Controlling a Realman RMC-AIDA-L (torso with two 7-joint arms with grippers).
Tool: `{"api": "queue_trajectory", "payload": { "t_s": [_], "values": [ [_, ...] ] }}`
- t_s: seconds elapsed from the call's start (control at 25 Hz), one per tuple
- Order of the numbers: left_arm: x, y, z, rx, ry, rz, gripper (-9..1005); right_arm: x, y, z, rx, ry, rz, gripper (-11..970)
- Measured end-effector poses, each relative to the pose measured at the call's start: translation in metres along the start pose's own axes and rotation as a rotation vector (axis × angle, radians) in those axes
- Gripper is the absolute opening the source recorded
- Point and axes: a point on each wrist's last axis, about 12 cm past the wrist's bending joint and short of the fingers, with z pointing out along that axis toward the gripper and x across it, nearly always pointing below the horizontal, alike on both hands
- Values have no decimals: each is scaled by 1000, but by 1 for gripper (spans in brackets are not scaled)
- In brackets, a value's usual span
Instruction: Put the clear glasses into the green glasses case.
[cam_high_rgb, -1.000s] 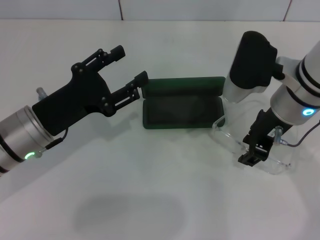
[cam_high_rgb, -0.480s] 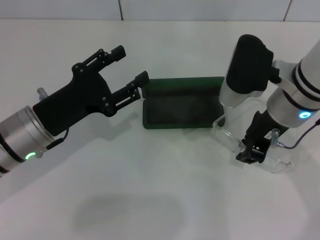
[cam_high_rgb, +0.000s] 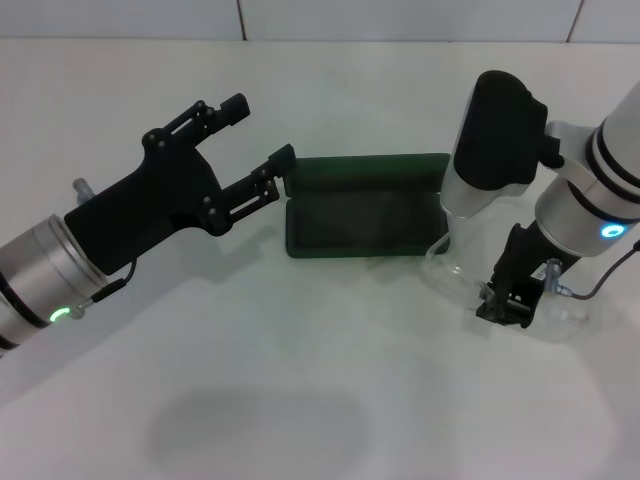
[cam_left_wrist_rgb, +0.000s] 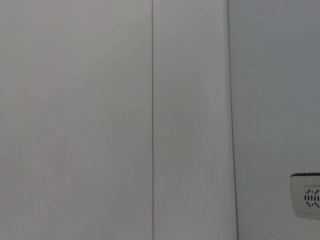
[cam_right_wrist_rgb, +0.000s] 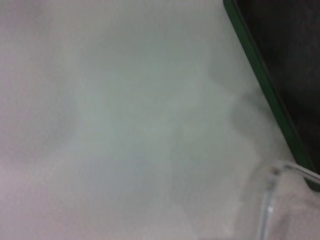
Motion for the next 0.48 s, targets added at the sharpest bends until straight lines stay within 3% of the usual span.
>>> {"api": "queue_trajectory", "payload": {
  "t_s": [0.48],
  "values": [
    [2,-1,-2,-8,2,-10,751,4,-1,-11,9,-10,-16,128]
  ]
}}
